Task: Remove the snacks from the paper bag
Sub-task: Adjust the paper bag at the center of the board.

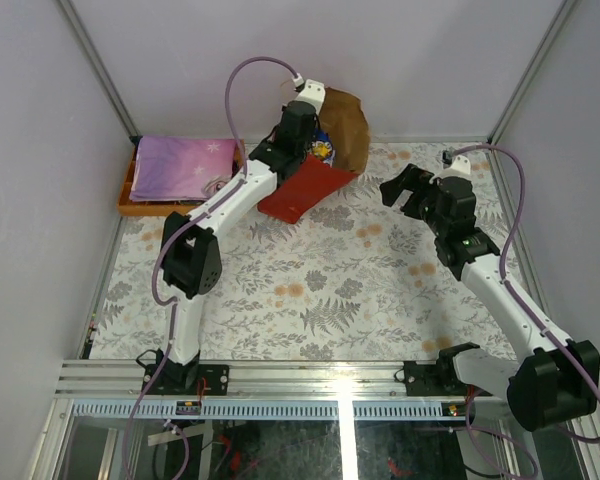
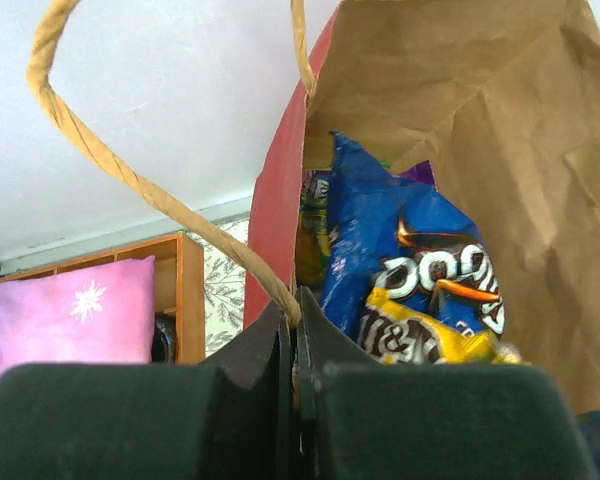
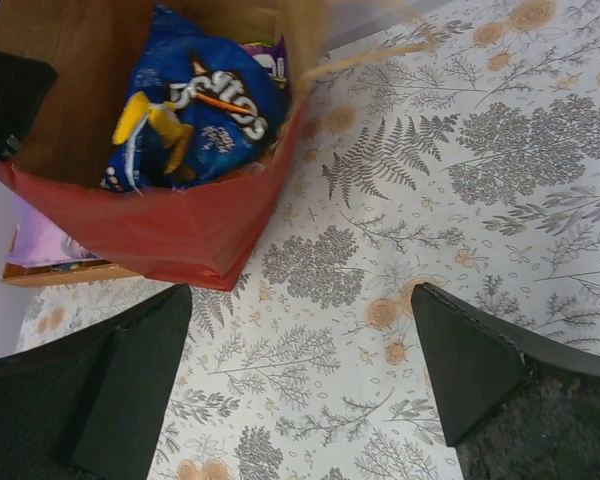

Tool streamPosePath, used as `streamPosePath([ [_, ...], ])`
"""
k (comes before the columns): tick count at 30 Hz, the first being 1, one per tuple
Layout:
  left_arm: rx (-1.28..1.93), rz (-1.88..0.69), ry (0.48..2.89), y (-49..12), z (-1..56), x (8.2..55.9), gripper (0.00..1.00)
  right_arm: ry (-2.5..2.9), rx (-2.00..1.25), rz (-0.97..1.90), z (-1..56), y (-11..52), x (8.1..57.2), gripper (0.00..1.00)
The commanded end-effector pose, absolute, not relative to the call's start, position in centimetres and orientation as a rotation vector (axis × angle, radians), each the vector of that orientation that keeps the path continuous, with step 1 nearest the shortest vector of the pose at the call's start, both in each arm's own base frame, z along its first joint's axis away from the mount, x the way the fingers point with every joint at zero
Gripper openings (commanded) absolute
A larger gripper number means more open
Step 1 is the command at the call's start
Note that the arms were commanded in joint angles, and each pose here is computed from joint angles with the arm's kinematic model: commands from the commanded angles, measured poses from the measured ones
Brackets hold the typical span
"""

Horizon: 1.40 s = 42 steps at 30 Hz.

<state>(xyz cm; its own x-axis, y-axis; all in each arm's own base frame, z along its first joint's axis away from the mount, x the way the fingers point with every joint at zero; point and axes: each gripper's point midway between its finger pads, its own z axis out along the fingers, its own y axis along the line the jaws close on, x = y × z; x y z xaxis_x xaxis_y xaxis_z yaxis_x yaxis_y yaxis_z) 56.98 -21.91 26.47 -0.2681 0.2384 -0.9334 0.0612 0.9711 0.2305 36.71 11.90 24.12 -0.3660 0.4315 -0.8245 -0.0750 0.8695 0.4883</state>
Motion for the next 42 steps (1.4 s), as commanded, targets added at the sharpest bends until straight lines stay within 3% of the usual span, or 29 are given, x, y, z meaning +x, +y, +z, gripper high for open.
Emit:
streamPosePath([
  [1, 0.148, 0.177, 1.642, -21.4, 33.2, 57.2, 0.00, 1.802, 0.318, 0.662, 25.1, 13.4, 38.3, 0.99],
  [11, 0.158, 0.198, 1.642, -21.2, 32.4, 56.8, 0.00, 1.814, 0.654, 0.928, 18.9, 16.0, 41.6, 0.98],
  [24, 0.200, 0.207, 1.631, -22.7, 32.3, 56.0, 0.00, 1.613, 0.829, 0.916, 20.9, 14.7, 46.9, 0.95],
  [40, 0.263, 0.262, 1.604, -25.4, 32.4, 55.8, 0.00, 1.945, 0.882, 0.868, 15.8, 18.6, 53.0, 0.80],
  [42, 0.268, 0.274, 1.599, -25.7, 32.4, 55.8, 0.00, 1.975, 0.873, 0.889, 15.1, 19.1, 52.8, 0.70],
])
